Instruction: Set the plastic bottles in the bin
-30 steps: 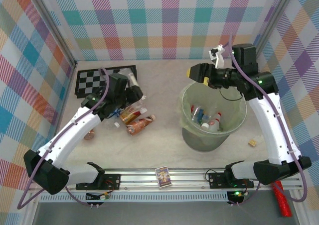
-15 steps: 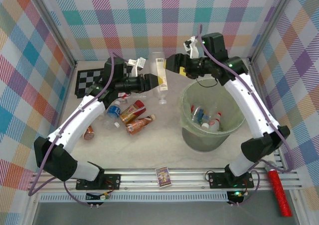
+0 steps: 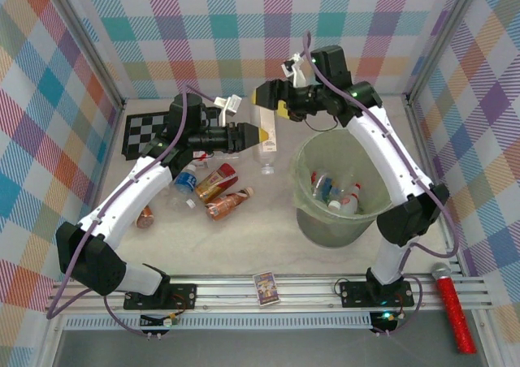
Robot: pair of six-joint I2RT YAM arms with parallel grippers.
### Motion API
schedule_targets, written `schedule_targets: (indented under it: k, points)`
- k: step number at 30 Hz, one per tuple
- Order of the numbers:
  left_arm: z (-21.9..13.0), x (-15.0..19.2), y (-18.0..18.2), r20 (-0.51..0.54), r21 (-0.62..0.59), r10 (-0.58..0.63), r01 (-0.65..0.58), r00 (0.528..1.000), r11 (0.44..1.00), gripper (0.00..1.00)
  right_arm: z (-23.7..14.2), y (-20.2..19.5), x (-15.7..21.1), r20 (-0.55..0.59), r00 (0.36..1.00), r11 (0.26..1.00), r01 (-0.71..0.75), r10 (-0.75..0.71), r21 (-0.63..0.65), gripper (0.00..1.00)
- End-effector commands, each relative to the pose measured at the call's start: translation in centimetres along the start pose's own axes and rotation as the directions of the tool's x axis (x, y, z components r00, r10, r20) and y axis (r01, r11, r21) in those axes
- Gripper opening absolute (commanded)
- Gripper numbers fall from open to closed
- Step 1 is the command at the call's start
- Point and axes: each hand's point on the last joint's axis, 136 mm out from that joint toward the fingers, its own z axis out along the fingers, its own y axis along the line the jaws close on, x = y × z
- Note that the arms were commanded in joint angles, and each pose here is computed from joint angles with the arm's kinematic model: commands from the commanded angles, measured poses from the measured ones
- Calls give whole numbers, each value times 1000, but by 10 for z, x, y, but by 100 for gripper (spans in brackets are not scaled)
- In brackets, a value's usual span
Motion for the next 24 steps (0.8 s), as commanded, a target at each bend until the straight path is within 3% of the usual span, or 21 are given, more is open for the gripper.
schedule_targets:
  k: [1,5,10,11,15,16,20,24]
  points:
    - [2,0,-9,-8,54,41,-41,999,998,10,1,12,-3,-3,1000,999,13,-13,-43,79]
    - [4,1,-2,-8,33,32,-32,999,999,14,-1,11,-5,14,1000,1000,16,-16,-23,64]
    - [5,0,5,1,6,22,-22,1000,1000,33,-2,10,-8,29,999,1000,18,-18,-10,53]
    - [5,0,6,2,4,21,-21,1000,1000,40,-2,10,-9,31,999,1000,19,-19,-9,53]
    - [2,-2,8,18,-14,31,-31,999,999,84,-7,15,-17,59,998,999,40,-39,-7,51]
    - [0,-1,7,23,-16,38,-38,999,999,91,-11,17,-20,74,996,999,49,-48,-2,51]
    - [-11,3,10,39,-30,36,-35,999,999,100,-40,27,-37,152,985,996,82,-85,22,49]
    - [-24,9,23,55,-74,16,-12,998,997,100,-85,34,-50,247,962,992,99,-114,73,47]
